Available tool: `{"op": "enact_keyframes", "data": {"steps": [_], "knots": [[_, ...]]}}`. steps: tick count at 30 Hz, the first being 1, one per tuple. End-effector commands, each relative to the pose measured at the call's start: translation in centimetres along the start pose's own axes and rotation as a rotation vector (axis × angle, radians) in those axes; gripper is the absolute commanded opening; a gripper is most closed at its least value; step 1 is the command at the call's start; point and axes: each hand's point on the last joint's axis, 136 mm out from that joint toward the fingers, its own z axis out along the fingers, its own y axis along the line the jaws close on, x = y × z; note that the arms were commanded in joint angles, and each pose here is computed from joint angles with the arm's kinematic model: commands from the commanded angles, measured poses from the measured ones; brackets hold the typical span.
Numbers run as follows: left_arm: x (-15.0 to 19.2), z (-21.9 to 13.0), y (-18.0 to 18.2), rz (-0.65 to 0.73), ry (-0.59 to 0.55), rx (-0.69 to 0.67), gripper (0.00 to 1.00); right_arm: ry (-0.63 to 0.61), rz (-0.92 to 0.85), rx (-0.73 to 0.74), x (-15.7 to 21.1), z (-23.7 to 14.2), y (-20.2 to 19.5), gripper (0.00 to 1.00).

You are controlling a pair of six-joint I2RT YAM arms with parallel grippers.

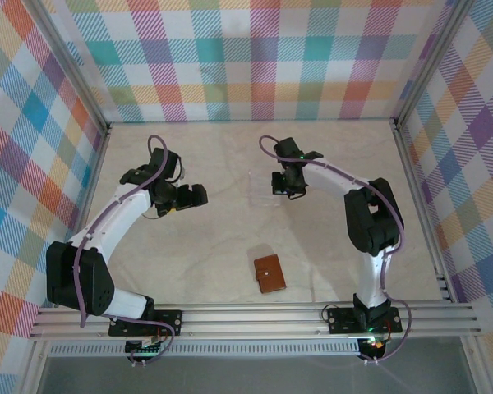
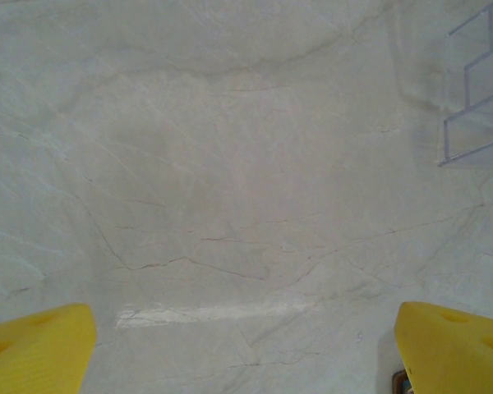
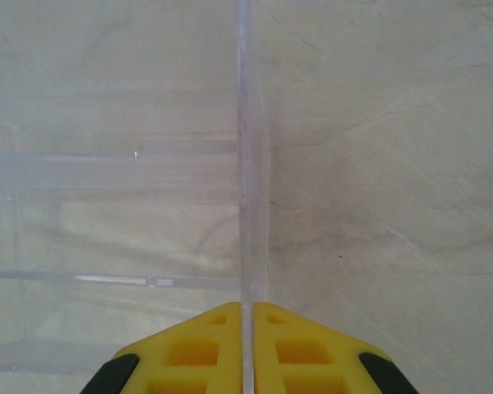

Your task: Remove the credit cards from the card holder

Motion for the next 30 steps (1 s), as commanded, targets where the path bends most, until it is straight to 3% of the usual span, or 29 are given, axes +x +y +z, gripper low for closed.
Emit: {"op": "enact_keyframes", "data": {"steps": [1,23,30], "knots": [[0.3,0.1,-0.8,-0.025,0.0,0.031,0.94,-0.047,0.045,-0.014,-0.9,-1.6,0.2,0.11],[0.9,0.7,-1.6,-0.041,0.002,0.043,0.94,-0.04,0.013,0.022,1.4,-1.6,0.7,0.12],[0.9,1.0,-2.1,-0.037,0.019,0.052,0.94,-0.027,0.023,0.033,2.3,-0.8,1.0,0.22]]}}
